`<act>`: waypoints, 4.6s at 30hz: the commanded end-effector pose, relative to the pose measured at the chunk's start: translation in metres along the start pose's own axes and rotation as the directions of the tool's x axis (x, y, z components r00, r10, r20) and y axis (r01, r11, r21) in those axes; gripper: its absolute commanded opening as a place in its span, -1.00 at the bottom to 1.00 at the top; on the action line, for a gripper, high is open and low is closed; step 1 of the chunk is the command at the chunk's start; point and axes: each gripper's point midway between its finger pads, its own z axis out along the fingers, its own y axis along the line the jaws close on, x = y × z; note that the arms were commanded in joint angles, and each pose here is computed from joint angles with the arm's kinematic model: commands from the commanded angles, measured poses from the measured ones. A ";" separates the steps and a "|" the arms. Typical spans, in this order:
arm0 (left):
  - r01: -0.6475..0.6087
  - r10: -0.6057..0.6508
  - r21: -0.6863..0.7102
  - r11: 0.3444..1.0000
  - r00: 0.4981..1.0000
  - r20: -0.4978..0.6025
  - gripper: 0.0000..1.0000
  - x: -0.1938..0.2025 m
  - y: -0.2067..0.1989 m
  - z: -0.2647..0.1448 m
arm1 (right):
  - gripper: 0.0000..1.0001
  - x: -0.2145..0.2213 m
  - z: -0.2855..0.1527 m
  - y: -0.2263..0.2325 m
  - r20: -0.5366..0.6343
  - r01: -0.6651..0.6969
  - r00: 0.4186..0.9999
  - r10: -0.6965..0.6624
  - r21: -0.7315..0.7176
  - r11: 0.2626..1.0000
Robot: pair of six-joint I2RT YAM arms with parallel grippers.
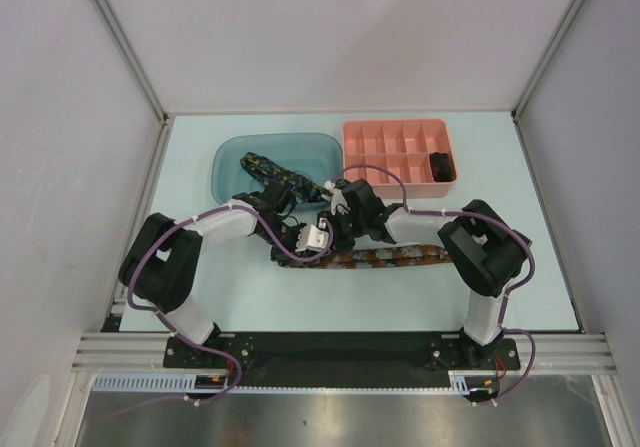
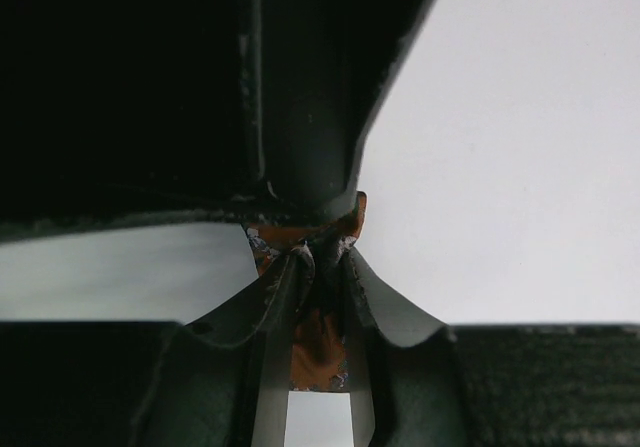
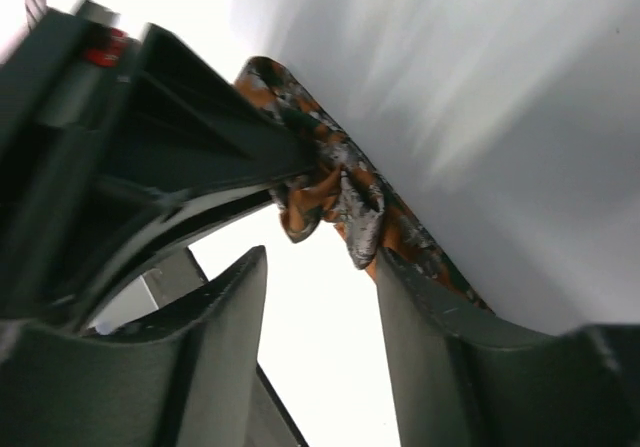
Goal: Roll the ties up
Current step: Roll the tie at the center of the board.
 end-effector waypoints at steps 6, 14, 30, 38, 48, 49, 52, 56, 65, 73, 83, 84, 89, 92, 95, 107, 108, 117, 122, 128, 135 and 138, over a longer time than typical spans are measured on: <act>-0.007 0.007 -0.014 1.000 0.999 0.035 -0.41 -0.013 0.010 -0.002 | 0.11 -0.022 0.008 0.011 0.060 0.040 0.997 -0.042 0.027 0.999; -0.013 0.013 -0.015 1.000 0.999 0.039 -0.40 -0.014 0.011 -0.002 | 0.01 -0.016 0.024 -0.002 0.039 0.030 0.999 -0.033 0.066 0.997; 0.038 -0.035 -0.099 0.994 0.999 0.033 0.13 -0.007 0.023 -0.021 | -1.00 -0.004 0.025 -0.016 0.004 0.025 1.000 -0.026 0.099 0.995; -0.019 0.015 -0.122 0.992 0.999 -0.034 0.43 0.017 0.012 -0.036 | -1.00 -0.003 0.022 -0.017 0.006 0.028 1.000 -0.028 0.096 0.995; 0.002 0.000 -0.051 0.999 0.999 0.038 -0.41 -0.006 0.008 -0.040 | -1.00 0.000 0.022 -0.017 0.000 0.023 1.000 -0.023 0.100 0.995; -0.001 0.003 -0.048 0.999 0.999 0.048 -0.42 -0.011 0.009 -0.042 | -1.00 -0.001 0.022 -0.016 0.001 0.022 1.000 -0.023 0.099 0.995; -0.021 0.023 -0.028 0.999 0.997 0.071 -0.44 -0.025 0.006 -0.039 | -1.00 -0.001 0.022 -0.017 0.003 0.024 1.000 -0.024 0.102 0.995; -0.028 0.028 0.000 1.000 0.997 0.075 -0.45 -0.037 0.003 -0.024 | -1.00 0.000 0.021 -0.015 0.002 0.015 1.000 -0.015 0.095 0.995; 0.022 -0.022 0.026 0.999 1.000 -0.021 -0.46 -0.015 0.009 0.007 | -0.98 0.001 0.012 -0.004 0.005 -0.031 1.000 0.031 0.037 0.999; 0.025 -0.022 0.039 0.999 0.998 -0.057 -0.49 -0.002 0.003 0.013 | -0.60 -0.011 -0.017 0.005 0.036 -0.061 0.997 0.061 -0.010 0.998; 0.022 -0.021 0.036 0.999 0.999 -0.045 -0.48 -0.006 0.007 0.013 | -0.21 -0.010 -0.003 0.013 0.042 -0.074 0.996 0.075 -0.034 0.997; 0.023 -0.022 0.037 0.999 0.999 -0.046 -0.48 -0.006 0.007 0.013 | -0.21 -0.011 0.000 0.014 0.047 -0.065 0.997 0.067 -0.033 0.997; 0.026 -0.024 0.039 0.999 0.999 -0.045 -0.45 -0.006 0.007 0.014 | -0.23 -0.003 0.013 0.006 0.035 -0.071 0.997 0.071 -0.008 0.997; 0.026 -0.025 0.034 0.999 0.999 -0.041 -0.44 -0.007 0.007 0.013 | -0.38 -0.004 0.018 -0.002 0.039 -0.072 0.997 0.071 0.016 0.997; 0.021 -0.020 0.027 0.999 0.999 -0.037 -0.37 -0.008 0.007 0.011 | -0.73 -0.004 0.020 -0.012 0.037 -0.086 0.996 0.085 0.040 0.995; 0.071 -0.066 -0.119 0.990 0.997 0.047 0.56 -0.003 0.024 -0.023 | -1.00 0.013 0.007 -0.028 0.013 -0.113 0.994 0.112 0.093 0.989; 0.068 -0.063 -0.122 0.990 0.997 0.045 0.57 -0.001 0.024 -0.021 | -1.00 0.013 0.007 -0.028 0.012 -0.112 0.994 0.111 0.095 0.989; 0.049 -0.049 -0.027 0.998 0.999 0.023 0.65 -0.003 0.007 -0.004 | -1.00 0.013 0.006 -0.019 0.008 -0.116 0.993 0.116 0.059 0.991; 0.042 -0.042 -0.031 0.999 0.999 0.017 0.67 -0.013 0.010 0.008 | -1.00 0.012 0.009 -0.015 0.008 -0.118 0.993 0.117 0.045 0.992; 0.009 -0.010 -0.018 1.000 0.999 -0.053 0.38 -0.011 0.008 0.024 | -1.00 0.012 0.007 -0.008 0.009 -0.113 0.994 0.113 0.022 0.993; -0.018 0.019 0.005 1.000 0.993 -0.116 -0.31 0.004 -0.002 0.027 | -0.80 0.003 0.003 0.001 0.020 -0.120 0.993 0.120 -0.015 0.993; -0.022 0.024 0.017 1.000 0.992 -0.125 -0.36 0.010 -0.008 0.028 | -0.59 -0.006 -0.002 0.005 0.037 -0.128 0.991 0.129 -0.024 0.992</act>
